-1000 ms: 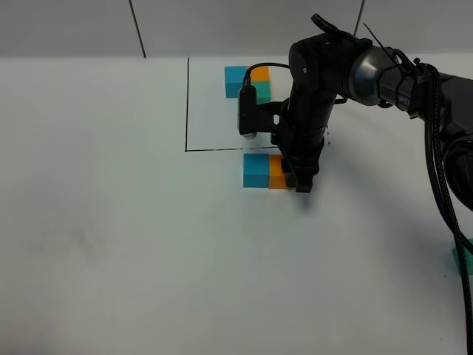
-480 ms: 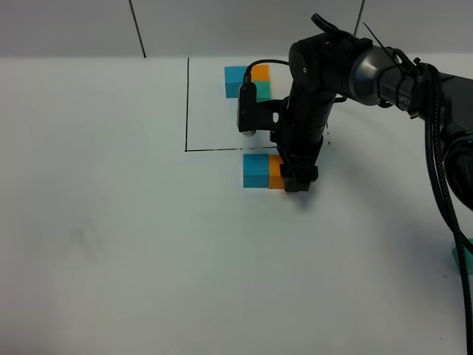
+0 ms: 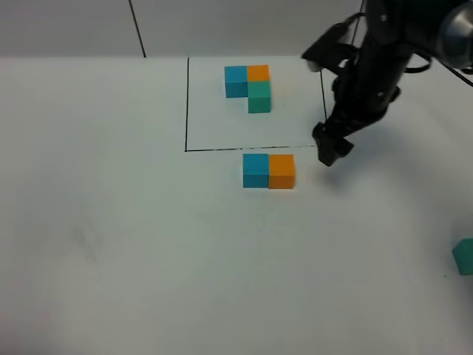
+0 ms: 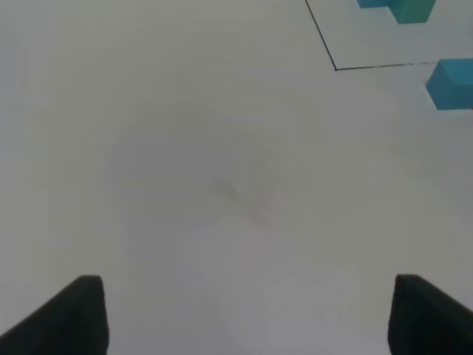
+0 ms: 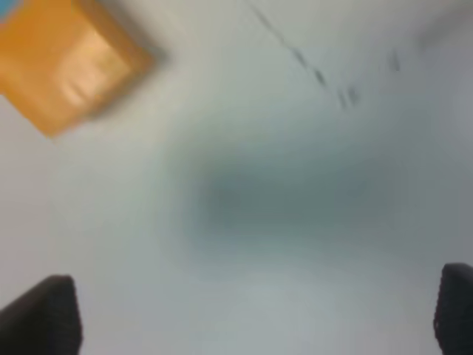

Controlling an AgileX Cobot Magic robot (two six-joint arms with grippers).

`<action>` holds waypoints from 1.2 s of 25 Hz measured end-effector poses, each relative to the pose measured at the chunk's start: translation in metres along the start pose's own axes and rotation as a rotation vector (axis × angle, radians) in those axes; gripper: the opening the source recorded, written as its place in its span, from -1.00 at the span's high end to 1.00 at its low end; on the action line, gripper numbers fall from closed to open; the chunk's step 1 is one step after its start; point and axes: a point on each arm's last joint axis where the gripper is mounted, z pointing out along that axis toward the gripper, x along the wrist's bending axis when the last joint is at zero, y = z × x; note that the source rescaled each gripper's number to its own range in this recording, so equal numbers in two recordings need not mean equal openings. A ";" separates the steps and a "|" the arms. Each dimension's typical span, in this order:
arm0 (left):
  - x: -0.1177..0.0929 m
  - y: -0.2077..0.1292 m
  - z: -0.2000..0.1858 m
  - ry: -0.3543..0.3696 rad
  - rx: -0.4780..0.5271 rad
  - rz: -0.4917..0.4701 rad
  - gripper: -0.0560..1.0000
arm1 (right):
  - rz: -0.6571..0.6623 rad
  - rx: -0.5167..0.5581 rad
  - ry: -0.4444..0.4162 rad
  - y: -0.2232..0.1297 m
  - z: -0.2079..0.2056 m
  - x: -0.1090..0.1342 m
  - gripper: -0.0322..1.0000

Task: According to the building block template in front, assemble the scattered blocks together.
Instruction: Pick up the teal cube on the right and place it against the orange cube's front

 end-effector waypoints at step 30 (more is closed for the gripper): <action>0.000 0.000 0.000 0.000 0.000 0.000 -0.40 | 0.716 -0.031 -0.110 -0.234 0.014 0.003 -0.89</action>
